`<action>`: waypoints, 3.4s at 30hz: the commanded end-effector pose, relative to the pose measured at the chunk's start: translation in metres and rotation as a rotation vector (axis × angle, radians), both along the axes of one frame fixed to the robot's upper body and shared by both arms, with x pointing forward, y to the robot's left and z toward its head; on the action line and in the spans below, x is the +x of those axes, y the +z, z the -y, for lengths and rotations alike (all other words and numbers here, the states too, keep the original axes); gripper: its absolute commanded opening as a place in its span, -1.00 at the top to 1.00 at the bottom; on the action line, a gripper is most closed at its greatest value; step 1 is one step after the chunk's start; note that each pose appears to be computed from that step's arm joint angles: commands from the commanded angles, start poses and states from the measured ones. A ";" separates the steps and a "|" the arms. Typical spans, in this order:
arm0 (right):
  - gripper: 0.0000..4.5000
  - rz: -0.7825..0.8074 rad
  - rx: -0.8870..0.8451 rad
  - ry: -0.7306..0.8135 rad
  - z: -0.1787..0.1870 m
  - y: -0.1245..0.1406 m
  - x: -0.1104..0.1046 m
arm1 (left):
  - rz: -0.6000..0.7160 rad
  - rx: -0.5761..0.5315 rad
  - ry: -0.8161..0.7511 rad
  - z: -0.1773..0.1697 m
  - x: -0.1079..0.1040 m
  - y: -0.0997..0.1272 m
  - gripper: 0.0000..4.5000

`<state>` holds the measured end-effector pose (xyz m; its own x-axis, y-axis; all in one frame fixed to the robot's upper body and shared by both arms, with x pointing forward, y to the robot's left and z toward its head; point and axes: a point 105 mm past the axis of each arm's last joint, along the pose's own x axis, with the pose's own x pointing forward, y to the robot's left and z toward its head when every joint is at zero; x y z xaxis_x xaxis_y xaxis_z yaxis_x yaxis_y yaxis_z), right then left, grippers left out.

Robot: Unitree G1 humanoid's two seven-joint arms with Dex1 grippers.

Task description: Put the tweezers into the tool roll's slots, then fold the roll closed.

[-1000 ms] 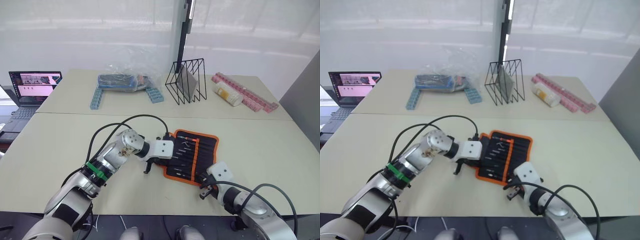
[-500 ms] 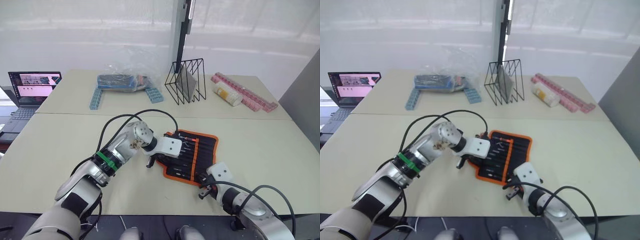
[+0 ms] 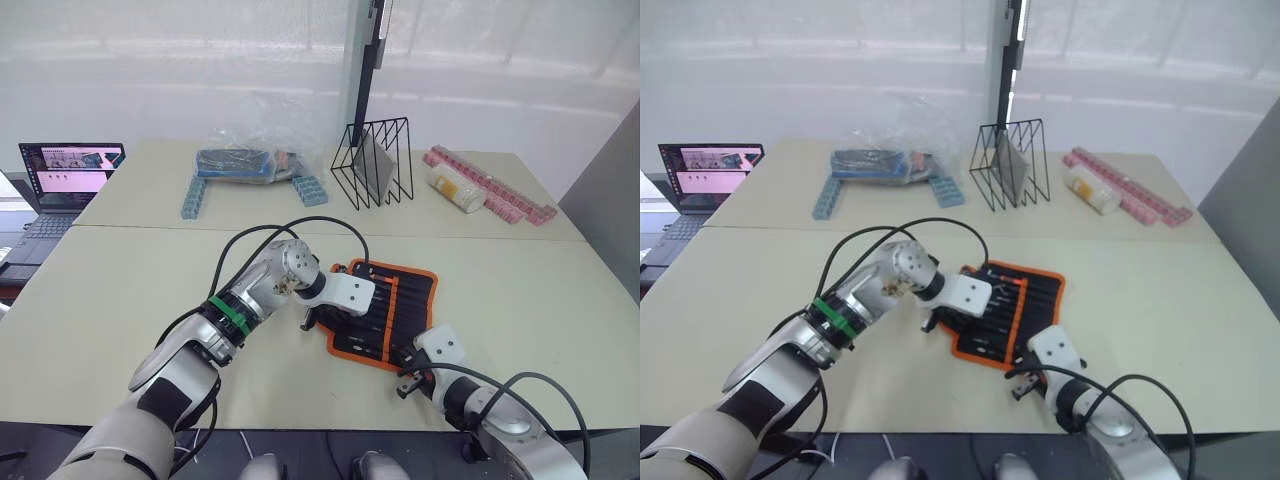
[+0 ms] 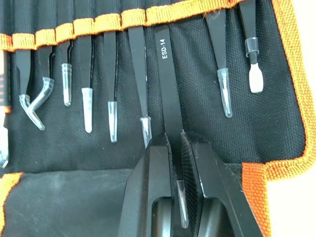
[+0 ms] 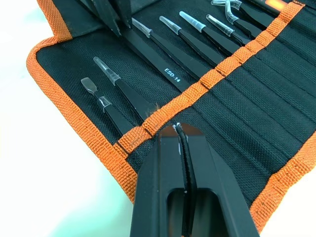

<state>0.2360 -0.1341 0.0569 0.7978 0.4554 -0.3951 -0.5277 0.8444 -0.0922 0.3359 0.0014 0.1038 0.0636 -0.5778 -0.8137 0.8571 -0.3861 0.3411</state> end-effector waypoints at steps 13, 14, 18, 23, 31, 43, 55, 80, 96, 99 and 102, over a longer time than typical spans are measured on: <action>1.00 -0.143 -0.007 0.006 -0.003 -0.030 -0.016 | 0.032 -0.028 -0.088 0.034 -0.010 0.000 0.98; 1.00 -0.143 -0.008 0.007 -0.003 -0.030 -0.016 | 0.033 -0.033 -0.085 0.037 -0.010 -0.001 0.98; 1.00 -0.144 -0.009 0.008 -0.002 -0.030 -0.016 | 0.036 -0.045 -0.088 0.044 -0.012 -0.006 0.98; 1.00 -0.147 -0.010 0.009 -0.002 -0.030 -0.017 | 0.041 -0.064 -0.101 0.055 -0.015 -0.009 0.98; 1.00 -0.148 -0.010 0.011 -0.003 -0.030 -0.017 | 0.044 -0.088 -0.095 0.066 -0.017 -0.011 0.98; 1.00 -0.154 -0.029 0.013 -0.002 -0.032 -0.015 | 0.080 -0.127 -0.038 0.052 -0.005 0.009 -0.07; 1.00 -0.158 -0.039 0.033 -0.003 -0.035 -0.010 | 0.089 -0.302 0.094 0.009 0.004 0.066 -0.98; 1.00 -0.153 -0.082 0.083 0.012 -0.036 -0.001 | 0.080 -0.688 1.379 -0.302 -0.113 0.024 -0.98; 1.00 -0.169 -0.097 0.133 0.015 -0.039 -0.001 | 0.105 -0.848 1.454 -0.261 -0.176 -0.003 -0.98; 1.00 -0.170 -0.095 0.138 0.014 -0.039 -0.001 | 0.094 -0.830 1.442 -0.256 -0.178 -0.004 -0.98; 1.00 -0.173 -0.094 0.143 0.013 -0.040 -0.003 | 0.098 -0.828 1.444 -0.257 -0.177 -0.004 -0.98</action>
<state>0.2457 -0.1379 0.0499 0.7014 0.5519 -0.4510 -0.6618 0.7393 -0.1245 0.1574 0.2615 0.0903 0.9130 -0.2362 -0.3325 0.2769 0.9575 0.0802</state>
